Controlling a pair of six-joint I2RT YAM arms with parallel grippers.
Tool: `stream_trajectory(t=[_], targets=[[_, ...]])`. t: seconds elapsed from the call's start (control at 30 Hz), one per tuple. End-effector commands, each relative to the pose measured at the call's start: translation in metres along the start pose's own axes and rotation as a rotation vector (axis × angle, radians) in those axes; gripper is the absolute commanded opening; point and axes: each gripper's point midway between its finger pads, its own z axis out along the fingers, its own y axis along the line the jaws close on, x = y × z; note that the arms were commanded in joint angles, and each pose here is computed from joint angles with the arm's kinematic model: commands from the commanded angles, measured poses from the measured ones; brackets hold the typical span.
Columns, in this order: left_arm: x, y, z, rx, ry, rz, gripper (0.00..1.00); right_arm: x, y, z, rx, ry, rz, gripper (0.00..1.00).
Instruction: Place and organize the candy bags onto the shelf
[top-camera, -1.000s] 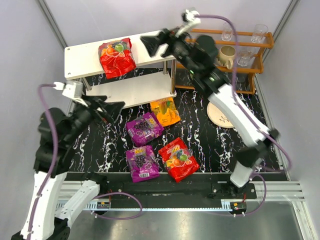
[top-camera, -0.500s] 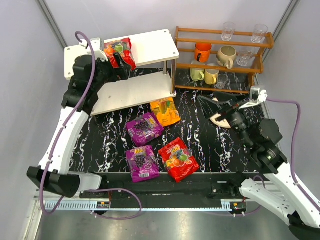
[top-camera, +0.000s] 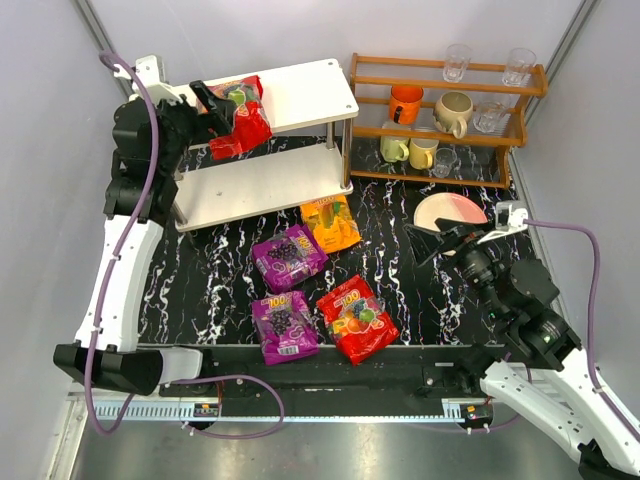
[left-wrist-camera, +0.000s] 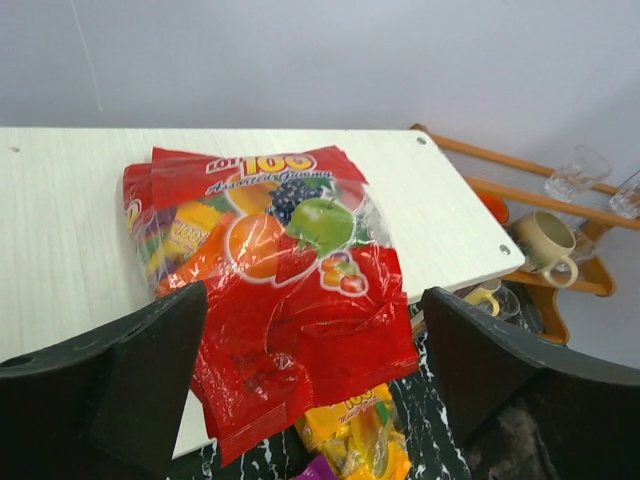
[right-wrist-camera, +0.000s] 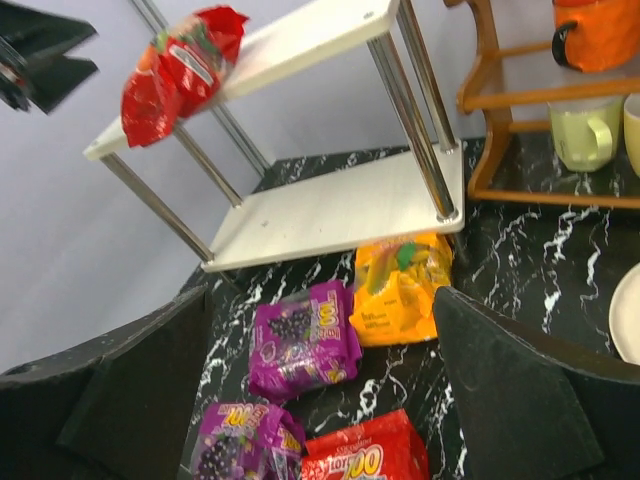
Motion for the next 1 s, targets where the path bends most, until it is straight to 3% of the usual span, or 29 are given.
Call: stream_trajectory(t=[0.0, 0.2, 0.6, 0.7, 0.73, 0.93, 0.97], targets=[[-0.032, -0.004, 0.004, 0.020, -0.089, -0.008, 0.90, 0.006, -0.006, -0.001, 0.029, 0.015, 0.018, 1.00], [-0.005, 0.030, 0.028, -0.071, -0.040, -0.006, 0.88, 0.007, -0.006, -0.009, 0.019, 0.009, 0.051, 1.00], [0.022, 0.053, 0.050, -0.085, 0.031, -0.023, 0.88, 0.010, -0.011, -0.019, 0.036, 0.024, 0.074, 1.00], [0.029, 0.055, 0.054, -0.068, 0.052, -0.035, 0.74, 0.013, -0.012, -0.021, 0.041, 0.033, 0.076, 1.00], [0.032, 0.055, 0.056, -0.056, 0.063, -0.040, 0.60, 0.012, -0.013, -0.021, 0.046, 0.032, 0.078, 1.00], [0.007, 0.054, 0.054, -0.014, 0.027, -0.072, 0.26, 0.005, -0.011, -0.023, 0.051, 0.022, 0.086, 1.00], [0.000, 0.052, 0.053, -0.011, 0.016, -0.070, 0.14, 0.007, -0.011, -0.022, 0.050, 0.033, 0.082, 1.00]])
